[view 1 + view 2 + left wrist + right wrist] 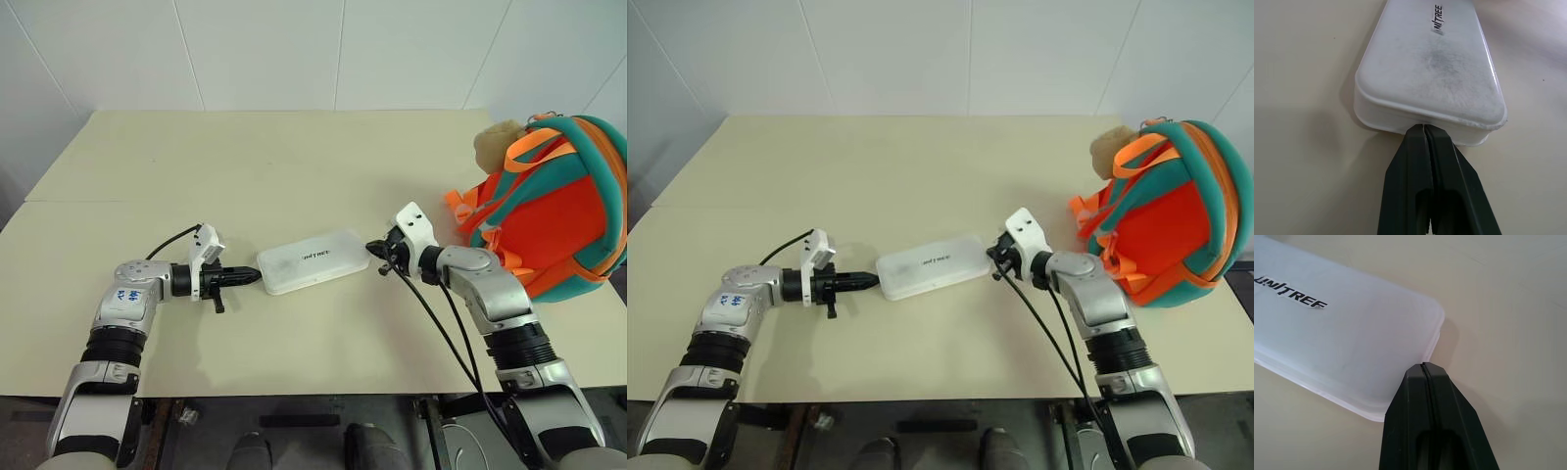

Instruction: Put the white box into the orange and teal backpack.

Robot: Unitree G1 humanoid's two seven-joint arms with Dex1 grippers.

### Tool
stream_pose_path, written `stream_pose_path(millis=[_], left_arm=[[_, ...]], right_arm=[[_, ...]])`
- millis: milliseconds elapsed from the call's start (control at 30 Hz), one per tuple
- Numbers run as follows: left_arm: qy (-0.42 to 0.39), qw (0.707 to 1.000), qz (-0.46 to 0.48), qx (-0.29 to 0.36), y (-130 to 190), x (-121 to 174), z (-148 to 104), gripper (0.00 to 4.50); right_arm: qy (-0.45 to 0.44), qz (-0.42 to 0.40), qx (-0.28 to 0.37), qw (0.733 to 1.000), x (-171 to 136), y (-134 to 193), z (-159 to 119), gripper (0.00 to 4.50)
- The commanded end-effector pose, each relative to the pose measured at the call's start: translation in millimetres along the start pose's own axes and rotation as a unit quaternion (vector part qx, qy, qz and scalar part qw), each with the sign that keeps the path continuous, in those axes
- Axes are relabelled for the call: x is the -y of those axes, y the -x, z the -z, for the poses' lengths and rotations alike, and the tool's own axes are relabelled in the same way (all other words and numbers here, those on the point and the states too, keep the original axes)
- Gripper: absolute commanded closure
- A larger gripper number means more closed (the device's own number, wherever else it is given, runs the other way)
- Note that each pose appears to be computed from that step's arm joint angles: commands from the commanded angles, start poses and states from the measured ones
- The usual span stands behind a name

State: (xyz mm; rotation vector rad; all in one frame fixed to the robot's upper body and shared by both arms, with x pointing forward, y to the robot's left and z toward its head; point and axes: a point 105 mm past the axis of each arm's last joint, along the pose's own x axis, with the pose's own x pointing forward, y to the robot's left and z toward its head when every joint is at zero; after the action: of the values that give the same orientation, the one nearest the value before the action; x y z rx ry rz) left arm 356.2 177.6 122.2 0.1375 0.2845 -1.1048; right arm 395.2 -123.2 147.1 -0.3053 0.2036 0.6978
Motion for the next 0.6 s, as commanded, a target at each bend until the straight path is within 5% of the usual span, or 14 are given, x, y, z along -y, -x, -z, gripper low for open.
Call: stream_pose_path(millis=[33, 600], left_arm=[[-0.025, 0.999, 0.011, 0.018, -1.6, 4.4, -12.0, 4.46], [-0.042, 0.998, 0.040, 0.006, -0.9, 11.2, -14.7, 4.46]], right_arm=[[0.006, 0.030, 0.008, 1.000, 13.0, 0.8, -5.4, 4.50], [0.018, -0.103, 0.014, 0.994, -42.7, 14.7, -17.6, 4.50]])
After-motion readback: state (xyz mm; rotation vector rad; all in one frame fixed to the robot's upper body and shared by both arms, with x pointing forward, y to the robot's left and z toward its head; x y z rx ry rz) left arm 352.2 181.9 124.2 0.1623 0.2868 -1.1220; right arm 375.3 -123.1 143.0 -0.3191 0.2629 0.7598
